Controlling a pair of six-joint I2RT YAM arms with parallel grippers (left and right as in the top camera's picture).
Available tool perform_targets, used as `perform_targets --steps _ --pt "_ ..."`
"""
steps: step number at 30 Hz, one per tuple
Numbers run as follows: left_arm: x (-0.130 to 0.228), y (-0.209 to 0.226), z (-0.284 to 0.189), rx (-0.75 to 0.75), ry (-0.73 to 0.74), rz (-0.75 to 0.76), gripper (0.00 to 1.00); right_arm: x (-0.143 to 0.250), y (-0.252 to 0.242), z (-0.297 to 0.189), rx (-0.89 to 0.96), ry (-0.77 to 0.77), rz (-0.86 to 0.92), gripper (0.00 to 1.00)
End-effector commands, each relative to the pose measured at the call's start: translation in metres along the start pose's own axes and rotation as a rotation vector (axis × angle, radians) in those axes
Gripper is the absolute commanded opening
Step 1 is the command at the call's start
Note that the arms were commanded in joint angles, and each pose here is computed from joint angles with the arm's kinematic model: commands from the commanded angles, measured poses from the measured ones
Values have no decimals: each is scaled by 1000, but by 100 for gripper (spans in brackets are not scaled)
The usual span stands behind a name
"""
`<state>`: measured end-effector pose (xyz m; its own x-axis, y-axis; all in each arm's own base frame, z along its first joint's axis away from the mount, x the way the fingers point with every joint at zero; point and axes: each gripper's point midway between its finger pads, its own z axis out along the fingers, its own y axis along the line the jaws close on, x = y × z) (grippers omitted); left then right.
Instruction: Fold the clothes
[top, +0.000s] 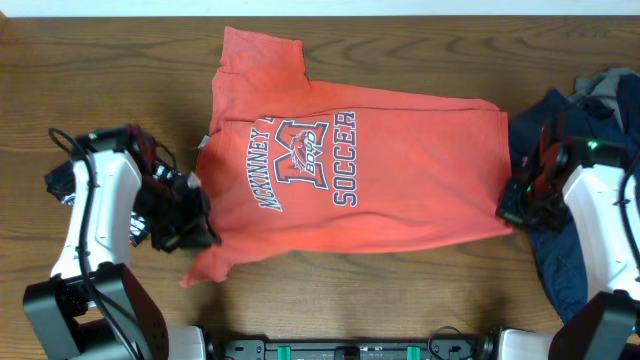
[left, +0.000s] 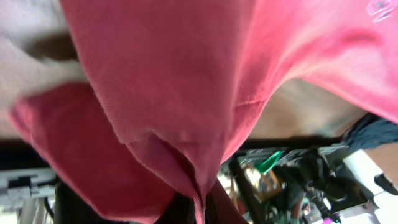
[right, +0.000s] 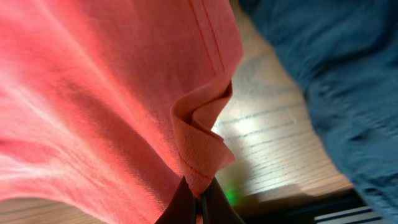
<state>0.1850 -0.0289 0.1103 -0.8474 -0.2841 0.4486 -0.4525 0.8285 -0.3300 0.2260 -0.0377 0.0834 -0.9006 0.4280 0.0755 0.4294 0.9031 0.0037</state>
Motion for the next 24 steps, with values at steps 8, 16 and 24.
perform_targets --steps 8,16,24 --pt "-9 -9 -5 41 -60 35 6 -4 14 2 -79 -37 32 1" --pt "-44 -51 -67 132 -352 189 6 -72 50 -88 -272 -448 -42 1" --pt "-139 -107 -198 251 -993 244 6 -163 89 -206 -413 -1009 -148 1"
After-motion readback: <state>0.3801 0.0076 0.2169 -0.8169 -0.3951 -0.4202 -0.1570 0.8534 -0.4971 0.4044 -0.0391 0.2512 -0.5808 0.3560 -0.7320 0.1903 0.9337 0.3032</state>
